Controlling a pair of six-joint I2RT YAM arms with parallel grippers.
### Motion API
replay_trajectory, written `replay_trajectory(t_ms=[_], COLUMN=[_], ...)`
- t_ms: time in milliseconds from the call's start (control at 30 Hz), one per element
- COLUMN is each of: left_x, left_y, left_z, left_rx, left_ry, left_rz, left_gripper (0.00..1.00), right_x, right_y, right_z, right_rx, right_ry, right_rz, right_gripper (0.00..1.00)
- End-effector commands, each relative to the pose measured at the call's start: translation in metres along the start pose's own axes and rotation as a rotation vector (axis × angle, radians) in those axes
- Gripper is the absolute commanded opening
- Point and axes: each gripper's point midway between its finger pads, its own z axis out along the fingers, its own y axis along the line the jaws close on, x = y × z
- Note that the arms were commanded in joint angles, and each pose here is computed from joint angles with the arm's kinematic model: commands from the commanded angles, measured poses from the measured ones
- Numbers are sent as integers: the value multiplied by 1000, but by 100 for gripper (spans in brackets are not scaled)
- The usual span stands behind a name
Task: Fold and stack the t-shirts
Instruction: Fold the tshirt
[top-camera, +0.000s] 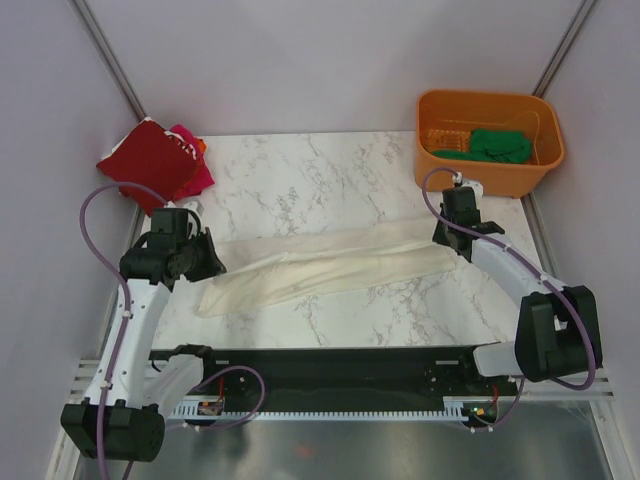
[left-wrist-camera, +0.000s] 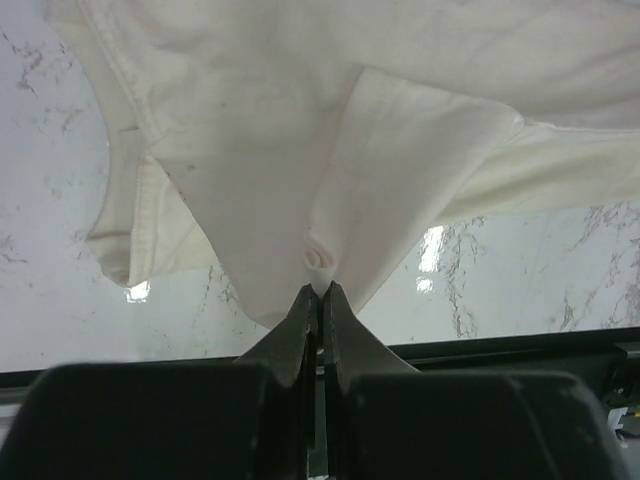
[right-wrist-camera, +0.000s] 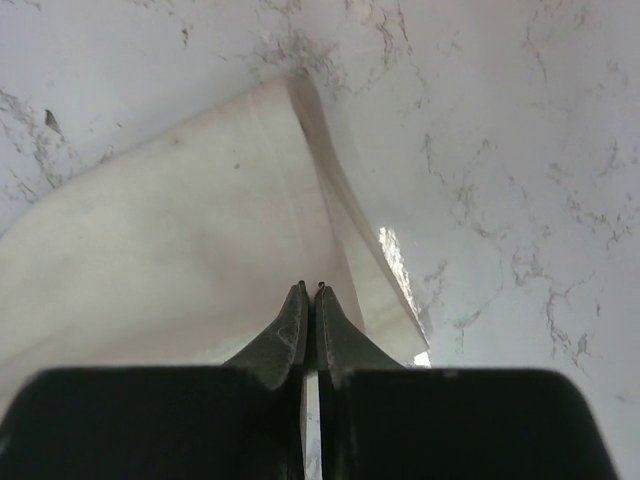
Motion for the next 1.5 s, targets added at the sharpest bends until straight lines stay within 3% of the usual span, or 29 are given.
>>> replay_trajectory(t_ms=[0, 67, 133, 167, 200, 267, 300, 333, 367, 400, 433, 567, 767, 833, 867, 1033, 1200, 1267, 1367, 1467], left_x=[12, 13, 14, 18, 21, 27, 30, 34, 37, 36, 36, 9, -26, -18, -23, 20, 29, 25, 24, 32], left_y=[-4, -5, -4, -5, -6, -9, -10, -10, -9, -9, -8, -6, -20, -17, 0, 34, 54, 66, 71, 71], left_z=[-1, -1, 2, 5, 8, 12, 13, 17, 19, 21, 24, 46, 63, 66, 70, 85, 98, 104, 106, 106], left_rx=[26, 31, 25, 28, 34, 42, 39, 32, 19, 15, 2, -58, -54, -61, -176, -318, -397, -429, -428, -414], left_ry=[36, 42, 57, 76, 98, 132, 148, 169, 180, 184, 197, 207, 221, 242, 193, 292, 305, 294, 284, 307], left_rz=[-36, -37, -41, -43, -48, -48, -48, -47, -38, -36, -35, -11, 2, 1, -63, -86, -119, -157, -180, -175], left_gripper=[4, 4, 5, 6, 7, 10, 16, 25, 48, 53, 54, 37, 35, 35, 60, 65, 73, 73, 85, 90], right_x=[2, 6, 7, 8, 9, 10, 11, 14, 14, 14, 13, 6, -2, -8, -11, -30, -31, -22, -12, 1], right_y=[-14, -16, -20, -22, -24, -33, -36, -41, -43, -43, -43, -32, -14, -2, 1, 17, 22, 26, 42, 49], right_z=[-7, -7, -5, -5, -4, -5, -5, -5, -4, -3, -2, 4, 10, 5, 2, -7, 14, 30, 48, 64], right_rx=[55, 61, 79, 89, 106, 155, 172, 196, 203, 205, 205, 171, 96, 28, 16, -13, 16, 12, -43, -63], right_ry=[-33, -27, -27, -23, -23, -31, -35, -37, -41, -40, -41, -38, -24, -41, -51, -91, -52, -4, 72, 145], right_rz=[36, 34, 34, 38, 42, 50, 67, 72, 79, 80, 81, 85, 60, 34, 23, -21, -38, -57, -90, -116], right_gripper=[6, 9, 20, 30, 54, 66, 90, 98, 98, 98, 98, 98, 98, 98, 98, 98, 98, 98, 98, 98])
